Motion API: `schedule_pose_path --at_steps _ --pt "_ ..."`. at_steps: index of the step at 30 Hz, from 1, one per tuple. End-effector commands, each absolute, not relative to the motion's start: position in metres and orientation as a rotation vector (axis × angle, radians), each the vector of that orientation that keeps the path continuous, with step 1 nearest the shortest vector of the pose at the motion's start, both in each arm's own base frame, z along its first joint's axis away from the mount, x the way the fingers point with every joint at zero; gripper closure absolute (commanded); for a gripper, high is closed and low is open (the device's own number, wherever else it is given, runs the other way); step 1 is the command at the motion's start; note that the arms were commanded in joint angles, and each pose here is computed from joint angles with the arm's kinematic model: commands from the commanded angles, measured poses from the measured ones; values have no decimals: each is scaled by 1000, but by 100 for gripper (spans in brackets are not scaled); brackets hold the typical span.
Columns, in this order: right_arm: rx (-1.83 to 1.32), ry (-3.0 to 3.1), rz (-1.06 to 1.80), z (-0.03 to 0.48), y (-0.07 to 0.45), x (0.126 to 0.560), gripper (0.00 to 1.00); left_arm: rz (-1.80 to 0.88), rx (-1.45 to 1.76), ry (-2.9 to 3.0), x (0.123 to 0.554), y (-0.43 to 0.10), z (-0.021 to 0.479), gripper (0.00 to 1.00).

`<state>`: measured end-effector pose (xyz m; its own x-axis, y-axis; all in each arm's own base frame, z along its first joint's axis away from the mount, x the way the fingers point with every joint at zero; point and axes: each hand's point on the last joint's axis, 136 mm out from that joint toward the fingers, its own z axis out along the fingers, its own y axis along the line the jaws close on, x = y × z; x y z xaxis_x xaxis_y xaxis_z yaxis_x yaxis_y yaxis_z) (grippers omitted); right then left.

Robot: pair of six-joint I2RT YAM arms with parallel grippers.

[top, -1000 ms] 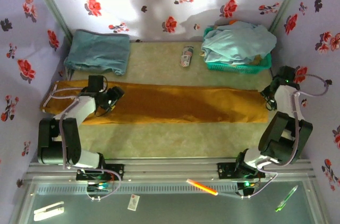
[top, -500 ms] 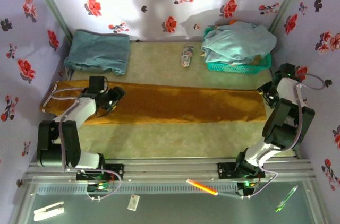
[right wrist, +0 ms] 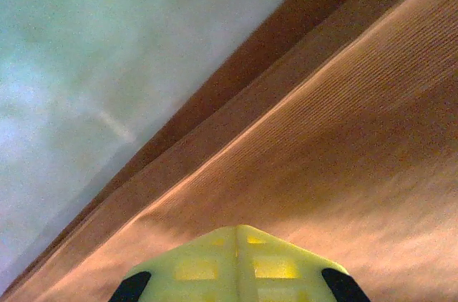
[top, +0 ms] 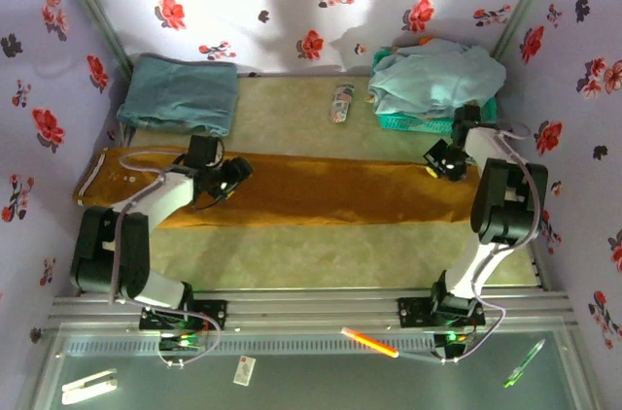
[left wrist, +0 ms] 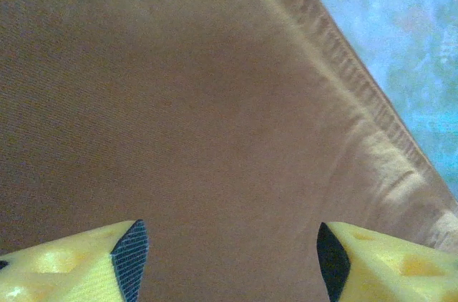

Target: Fold and stack the trousers

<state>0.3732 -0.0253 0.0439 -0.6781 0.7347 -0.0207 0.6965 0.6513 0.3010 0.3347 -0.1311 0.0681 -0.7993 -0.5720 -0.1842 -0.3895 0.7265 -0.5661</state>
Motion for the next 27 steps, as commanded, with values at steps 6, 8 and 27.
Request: schedule_pose_path --at_steps 6,8,27 --pt "1355 2680 282 9 -79 378 76 -617 -777 2604 322 -115 34 33" --pt "1329 2699 293 10 -84 385 65 -605 -764 2623 317 -114 26 33" --pt "789 2817 590 53 84 360 64 -739 -422 2595 328 -178 97 27"
